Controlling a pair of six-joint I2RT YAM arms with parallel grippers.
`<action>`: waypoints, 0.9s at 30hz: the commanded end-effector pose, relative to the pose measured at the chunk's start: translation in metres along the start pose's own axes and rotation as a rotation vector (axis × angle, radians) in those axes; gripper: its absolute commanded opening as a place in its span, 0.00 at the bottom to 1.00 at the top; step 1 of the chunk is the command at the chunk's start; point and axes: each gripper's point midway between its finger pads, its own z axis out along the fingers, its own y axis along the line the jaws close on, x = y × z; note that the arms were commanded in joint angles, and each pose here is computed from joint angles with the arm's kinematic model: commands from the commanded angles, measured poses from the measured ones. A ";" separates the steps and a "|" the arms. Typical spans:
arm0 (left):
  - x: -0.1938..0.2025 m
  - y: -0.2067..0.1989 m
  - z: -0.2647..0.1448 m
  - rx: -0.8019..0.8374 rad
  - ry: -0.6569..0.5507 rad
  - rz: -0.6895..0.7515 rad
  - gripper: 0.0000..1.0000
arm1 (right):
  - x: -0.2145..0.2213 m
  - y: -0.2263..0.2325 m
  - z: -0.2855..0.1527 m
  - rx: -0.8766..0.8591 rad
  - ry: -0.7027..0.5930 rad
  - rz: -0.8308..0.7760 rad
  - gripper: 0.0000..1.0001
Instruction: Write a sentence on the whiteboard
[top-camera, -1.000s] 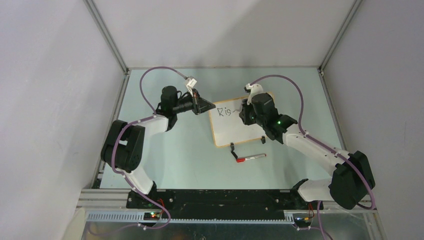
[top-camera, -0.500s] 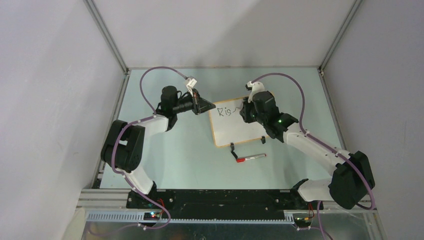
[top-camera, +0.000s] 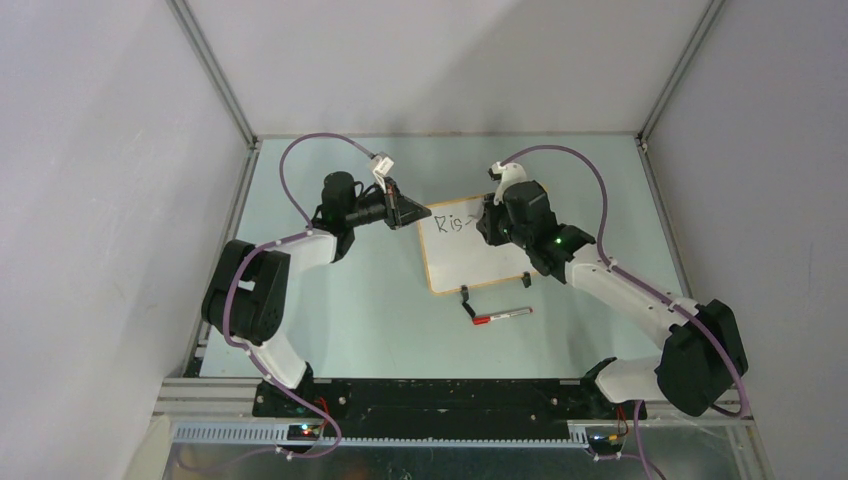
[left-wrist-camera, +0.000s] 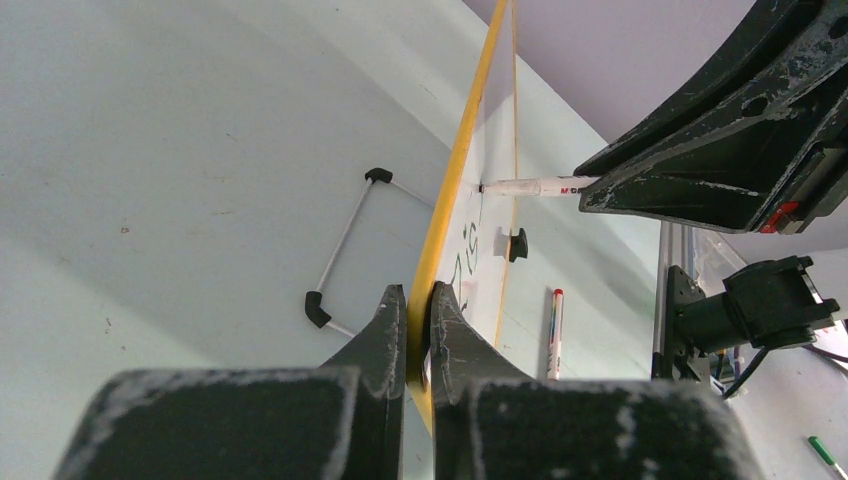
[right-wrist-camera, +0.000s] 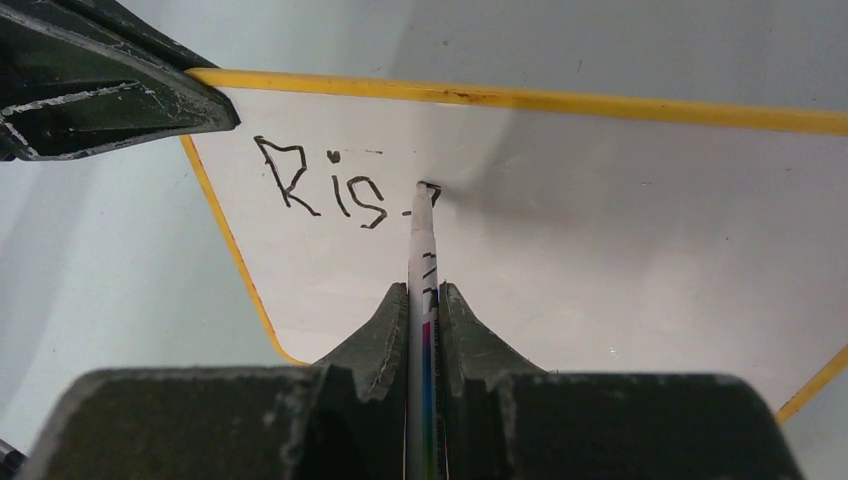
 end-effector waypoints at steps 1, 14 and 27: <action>0.013 0.019 0.004 -0.083 0.039 0.040 0.07 | -0.020 0.006 0.002 -0.022 -0.045 0.010 0.00; 0.013 0.019 0.004 -0.084 0.040 0.043 0.07 | -0.014 0.009 0.003 -0.042 -0.021 0.002 0.00; 0.014 0.019 0.004 -0.085 0.041 0.043 0.07 | -0.005 0.008 0.002 -0.030 0.014 -0.008 0.00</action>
